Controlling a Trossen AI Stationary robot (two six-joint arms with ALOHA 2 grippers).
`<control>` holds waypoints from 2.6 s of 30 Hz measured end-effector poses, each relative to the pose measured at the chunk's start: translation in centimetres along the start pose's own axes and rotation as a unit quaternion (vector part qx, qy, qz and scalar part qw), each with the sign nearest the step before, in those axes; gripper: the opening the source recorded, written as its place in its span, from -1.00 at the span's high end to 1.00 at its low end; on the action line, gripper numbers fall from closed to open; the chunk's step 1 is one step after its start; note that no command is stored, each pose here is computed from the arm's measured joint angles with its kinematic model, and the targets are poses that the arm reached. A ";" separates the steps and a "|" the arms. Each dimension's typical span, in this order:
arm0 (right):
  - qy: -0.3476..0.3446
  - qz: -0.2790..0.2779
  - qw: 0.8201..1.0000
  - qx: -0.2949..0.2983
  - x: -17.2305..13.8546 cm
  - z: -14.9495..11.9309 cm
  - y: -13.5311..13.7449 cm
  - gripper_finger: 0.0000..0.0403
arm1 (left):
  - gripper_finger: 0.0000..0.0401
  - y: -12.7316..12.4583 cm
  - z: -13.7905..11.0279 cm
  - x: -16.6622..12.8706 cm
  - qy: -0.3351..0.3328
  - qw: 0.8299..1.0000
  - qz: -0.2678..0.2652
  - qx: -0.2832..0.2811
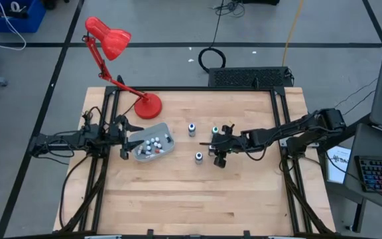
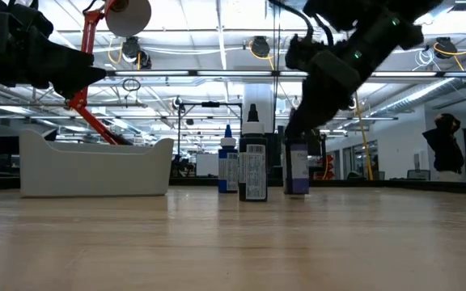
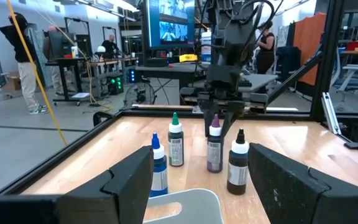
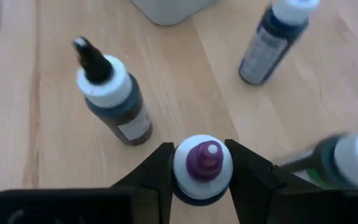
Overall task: Pick & Place food coloring
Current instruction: Put the big purple coloring bottle into the gray container
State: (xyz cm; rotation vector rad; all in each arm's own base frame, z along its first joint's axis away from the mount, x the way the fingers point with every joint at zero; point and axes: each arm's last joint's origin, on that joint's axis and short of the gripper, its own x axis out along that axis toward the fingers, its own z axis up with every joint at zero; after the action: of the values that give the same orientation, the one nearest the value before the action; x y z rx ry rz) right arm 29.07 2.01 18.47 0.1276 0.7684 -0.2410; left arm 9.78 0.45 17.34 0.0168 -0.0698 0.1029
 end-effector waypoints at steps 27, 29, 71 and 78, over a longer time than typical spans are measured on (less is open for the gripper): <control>-0.065 0.103 0.976 -0.181 4.2 21.9 0.3 0.47 | -0.28 0.0 0.0 0.0 -0.001 1.000 0.001 0.000; -0.059 0.118 0.975 -0.179 6.3 21.4 0.0 0.47 | -0.28 0.0 0.0 0.0 0.000 1.000 0.002 0.000; 0.005 0.153 0.978 -0.144 16.3 15.3 -0.6 0.47 | -0.28 0.0 0.0 0.0 0.000 1.000 0.004 0.000; 0.011 0.155 0.980 -0.126 16.4 15.1 -0.4 0.20 | -0.28 0.0 0.0 0.0 0.000 1.000 0.004 0.000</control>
State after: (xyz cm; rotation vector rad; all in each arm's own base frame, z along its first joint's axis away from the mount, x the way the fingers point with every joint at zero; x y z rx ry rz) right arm 50.47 -4.18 17.79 0.0089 0.7841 0.1544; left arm 9.78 0.48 17.33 0.0164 -0.0690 0.1115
